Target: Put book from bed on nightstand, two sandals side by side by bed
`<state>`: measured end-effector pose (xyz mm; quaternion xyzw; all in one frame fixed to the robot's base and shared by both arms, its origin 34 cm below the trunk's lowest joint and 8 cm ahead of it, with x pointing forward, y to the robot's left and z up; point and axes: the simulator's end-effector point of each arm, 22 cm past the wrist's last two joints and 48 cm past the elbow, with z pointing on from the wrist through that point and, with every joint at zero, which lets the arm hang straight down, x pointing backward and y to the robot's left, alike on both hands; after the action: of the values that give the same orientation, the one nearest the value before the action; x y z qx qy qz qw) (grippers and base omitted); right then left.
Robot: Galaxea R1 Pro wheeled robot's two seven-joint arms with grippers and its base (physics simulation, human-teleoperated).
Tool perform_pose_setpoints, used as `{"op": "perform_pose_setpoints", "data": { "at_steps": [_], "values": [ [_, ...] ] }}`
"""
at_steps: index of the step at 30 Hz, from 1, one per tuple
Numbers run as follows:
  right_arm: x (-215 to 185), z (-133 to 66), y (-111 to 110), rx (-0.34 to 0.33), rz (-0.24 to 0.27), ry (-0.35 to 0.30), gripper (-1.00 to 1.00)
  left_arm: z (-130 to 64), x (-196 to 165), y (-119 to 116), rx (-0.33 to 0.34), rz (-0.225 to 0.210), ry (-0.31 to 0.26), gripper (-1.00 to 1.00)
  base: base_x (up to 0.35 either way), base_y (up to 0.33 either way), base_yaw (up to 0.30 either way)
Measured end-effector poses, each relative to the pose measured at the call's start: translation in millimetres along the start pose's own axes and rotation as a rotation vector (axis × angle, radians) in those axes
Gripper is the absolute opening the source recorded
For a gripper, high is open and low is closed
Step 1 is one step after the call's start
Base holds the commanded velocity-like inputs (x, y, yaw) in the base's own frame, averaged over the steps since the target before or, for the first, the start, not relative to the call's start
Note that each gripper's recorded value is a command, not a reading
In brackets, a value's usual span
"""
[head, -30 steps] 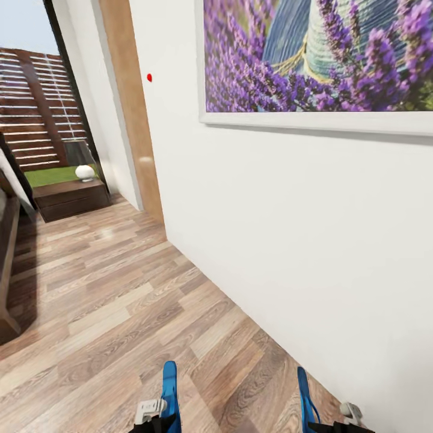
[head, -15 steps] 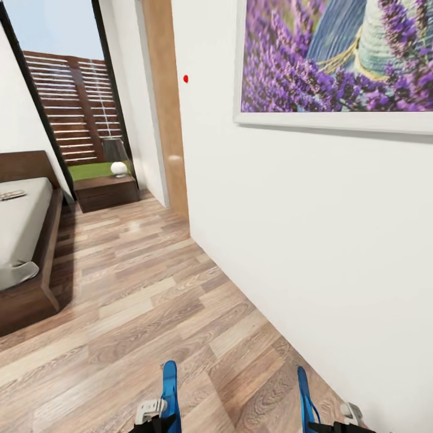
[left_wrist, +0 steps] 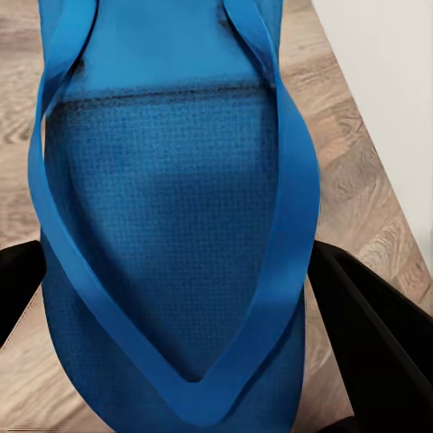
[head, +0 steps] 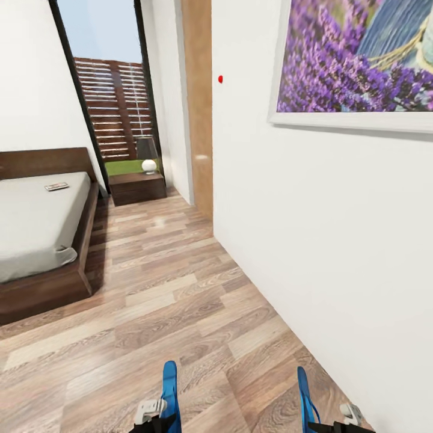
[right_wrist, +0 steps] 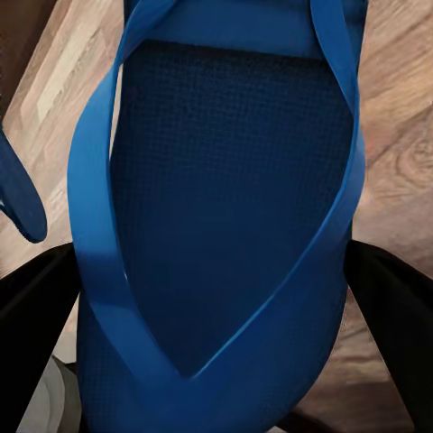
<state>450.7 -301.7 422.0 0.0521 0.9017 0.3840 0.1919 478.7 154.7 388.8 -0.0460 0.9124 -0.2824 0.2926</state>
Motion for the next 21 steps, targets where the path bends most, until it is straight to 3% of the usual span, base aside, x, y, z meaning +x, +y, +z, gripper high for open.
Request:
{"op": "perform_pose_setpoints", "data": {
  "at_steps": [21],
  "values": [
    [-0.2,0.0,-0.1,0.001,0.0,-0.001,-1.0,0.0,0.0,0.0,0.0,0.0,0.0,-1.0,0.0,0.0,0.284]
  ]
}}
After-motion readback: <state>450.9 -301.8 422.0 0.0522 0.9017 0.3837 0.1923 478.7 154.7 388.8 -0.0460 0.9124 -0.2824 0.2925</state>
